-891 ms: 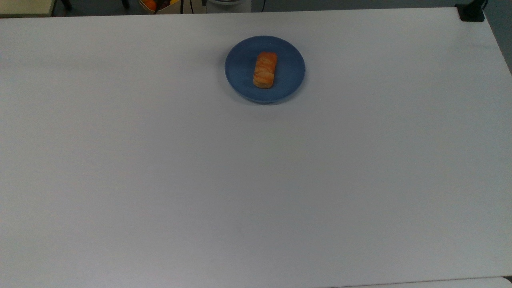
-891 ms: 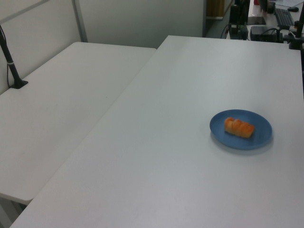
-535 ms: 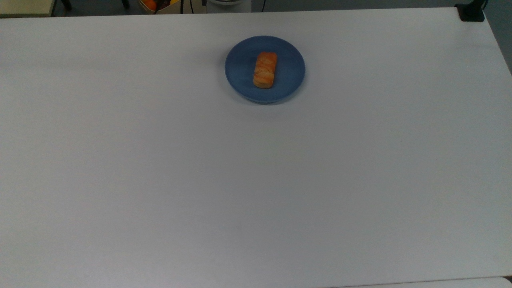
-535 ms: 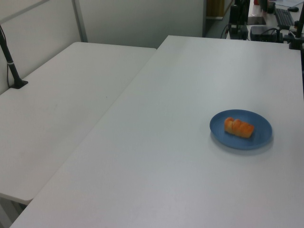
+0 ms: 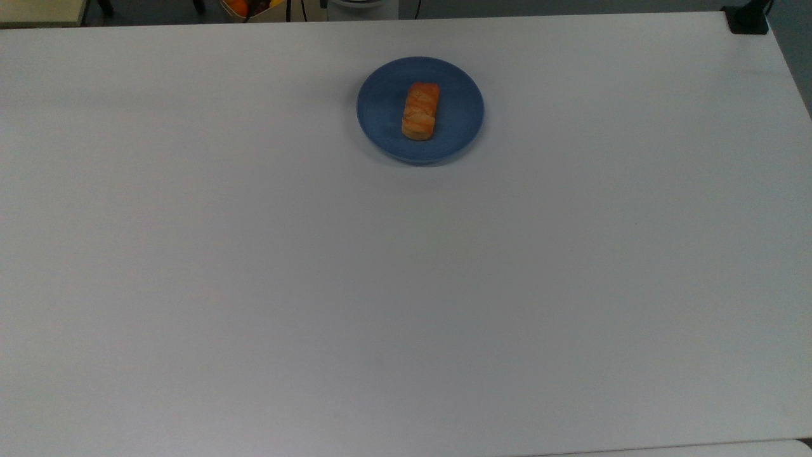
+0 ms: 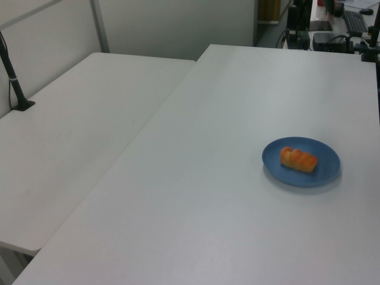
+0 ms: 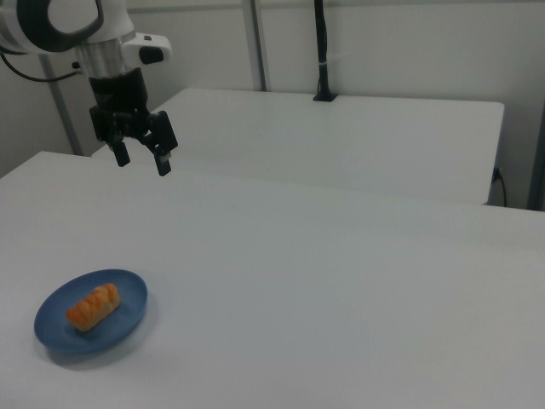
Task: Put the bread on the table
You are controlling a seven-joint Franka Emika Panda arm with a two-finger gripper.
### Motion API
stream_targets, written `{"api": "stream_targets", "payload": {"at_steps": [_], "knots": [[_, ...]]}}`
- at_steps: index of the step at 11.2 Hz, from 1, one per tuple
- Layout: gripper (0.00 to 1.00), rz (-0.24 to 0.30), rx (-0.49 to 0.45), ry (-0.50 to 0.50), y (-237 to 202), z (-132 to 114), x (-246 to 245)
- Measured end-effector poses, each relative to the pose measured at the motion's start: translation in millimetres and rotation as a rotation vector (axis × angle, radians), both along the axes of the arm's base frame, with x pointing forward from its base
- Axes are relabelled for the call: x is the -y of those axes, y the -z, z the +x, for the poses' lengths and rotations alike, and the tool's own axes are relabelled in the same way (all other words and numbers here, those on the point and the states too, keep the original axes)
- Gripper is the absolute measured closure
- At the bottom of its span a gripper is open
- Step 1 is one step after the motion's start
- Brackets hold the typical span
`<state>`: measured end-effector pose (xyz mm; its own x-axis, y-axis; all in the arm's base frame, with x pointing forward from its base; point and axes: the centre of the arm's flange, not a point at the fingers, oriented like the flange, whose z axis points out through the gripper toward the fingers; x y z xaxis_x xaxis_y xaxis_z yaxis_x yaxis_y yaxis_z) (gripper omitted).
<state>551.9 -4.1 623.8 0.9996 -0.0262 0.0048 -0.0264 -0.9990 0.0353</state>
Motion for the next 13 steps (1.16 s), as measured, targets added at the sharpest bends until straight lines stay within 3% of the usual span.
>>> {"api": "stream_targets", "payload": {"at_steps": [2,8,13], "knots": [[0.00,0.000,0.025,-0.002,-13.7,-7.0,-1.0],[0.00,-0.004,0.025,-0.034,-60.6,-63.2,-18.8],[0.00,-0.005,-0.041,-0.070,-27.5,-67.4,-35.7]]}}
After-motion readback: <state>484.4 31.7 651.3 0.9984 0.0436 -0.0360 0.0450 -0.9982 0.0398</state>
